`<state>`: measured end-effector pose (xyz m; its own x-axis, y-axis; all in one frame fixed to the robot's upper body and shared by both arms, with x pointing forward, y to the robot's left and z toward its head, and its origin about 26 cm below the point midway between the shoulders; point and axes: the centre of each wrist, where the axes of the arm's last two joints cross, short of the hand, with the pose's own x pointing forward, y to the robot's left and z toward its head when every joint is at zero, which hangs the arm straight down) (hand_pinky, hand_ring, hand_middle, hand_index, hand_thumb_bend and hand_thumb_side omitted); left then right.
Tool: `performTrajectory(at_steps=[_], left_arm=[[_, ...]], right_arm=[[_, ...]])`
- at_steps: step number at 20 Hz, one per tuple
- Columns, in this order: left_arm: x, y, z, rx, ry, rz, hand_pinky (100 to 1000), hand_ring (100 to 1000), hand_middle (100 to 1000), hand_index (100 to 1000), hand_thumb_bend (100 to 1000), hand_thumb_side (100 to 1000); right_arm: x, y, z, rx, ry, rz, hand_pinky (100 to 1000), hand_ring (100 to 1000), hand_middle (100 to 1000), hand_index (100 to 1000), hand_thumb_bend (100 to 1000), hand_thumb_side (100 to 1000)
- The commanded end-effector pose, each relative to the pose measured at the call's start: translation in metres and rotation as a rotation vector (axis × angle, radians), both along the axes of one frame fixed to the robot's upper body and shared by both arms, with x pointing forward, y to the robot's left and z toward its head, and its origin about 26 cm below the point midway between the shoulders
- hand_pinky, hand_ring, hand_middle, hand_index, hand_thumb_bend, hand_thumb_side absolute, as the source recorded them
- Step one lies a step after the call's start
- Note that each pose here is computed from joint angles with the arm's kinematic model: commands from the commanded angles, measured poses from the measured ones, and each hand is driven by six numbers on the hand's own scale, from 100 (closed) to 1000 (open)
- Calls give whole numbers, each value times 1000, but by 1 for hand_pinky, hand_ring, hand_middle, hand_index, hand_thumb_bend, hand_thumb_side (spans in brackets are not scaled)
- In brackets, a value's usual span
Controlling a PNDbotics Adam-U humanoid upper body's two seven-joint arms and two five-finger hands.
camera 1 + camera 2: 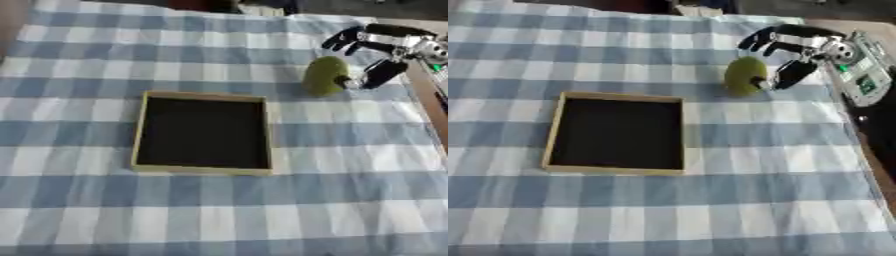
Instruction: Pick up objects on the table and place them in the box.
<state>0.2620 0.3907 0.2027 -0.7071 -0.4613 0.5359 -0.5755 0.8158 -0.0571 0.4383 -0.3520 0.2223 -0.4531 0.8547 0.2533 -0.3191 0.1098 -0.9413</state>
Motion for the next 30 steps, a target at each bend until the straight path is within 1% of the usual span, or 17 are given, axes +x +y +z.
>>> performTrajectory(at_steps=[1,9,12,19,22,25,27,30], left_arm=[[-2,-1,10,22,-29,-8,634,517,702,821,100,527],[-2,-1,9,18,-28,-10,634,517,703,821,100,531],[-2,-2,9,16,-28,-11,634,517,703,821,100,531],[-2,-2,8,13,-28,-14,635,517,704,821,100,534],[-2,-2,8,11,-28,-16,635,517,704,821,100,536],[-2,-2,8,10,-29,-16,635,517,704,821,100,536],[-2,-2,8,11,-29,-16,636,517,704,821,100,536],[-2,-2,8,11,-28,-16,636,517,704,821,100,537]], right_arm=[[3,-5,10,-40,-17,-14,829,910,888,922,250,100],[11,-5,2,-83,-4,-36,838,920,894,919,254,100],[14,-3,-2,-95,-4,-35,837,920,894,918,244,100],[20,3,-12,-121,5,-46,826,910,882,912,260,100],[23,6,-17,-140,-1,-55,808,889,851,895,268,100],[24,7,-23,-153,-13,-68,786,865,803,853,241,100],[24,6,-26,-151,-23,-74,771,845,783,835,230,100],[24,6,-28,-135,-49,-73,751,823,757,823,240,100]])
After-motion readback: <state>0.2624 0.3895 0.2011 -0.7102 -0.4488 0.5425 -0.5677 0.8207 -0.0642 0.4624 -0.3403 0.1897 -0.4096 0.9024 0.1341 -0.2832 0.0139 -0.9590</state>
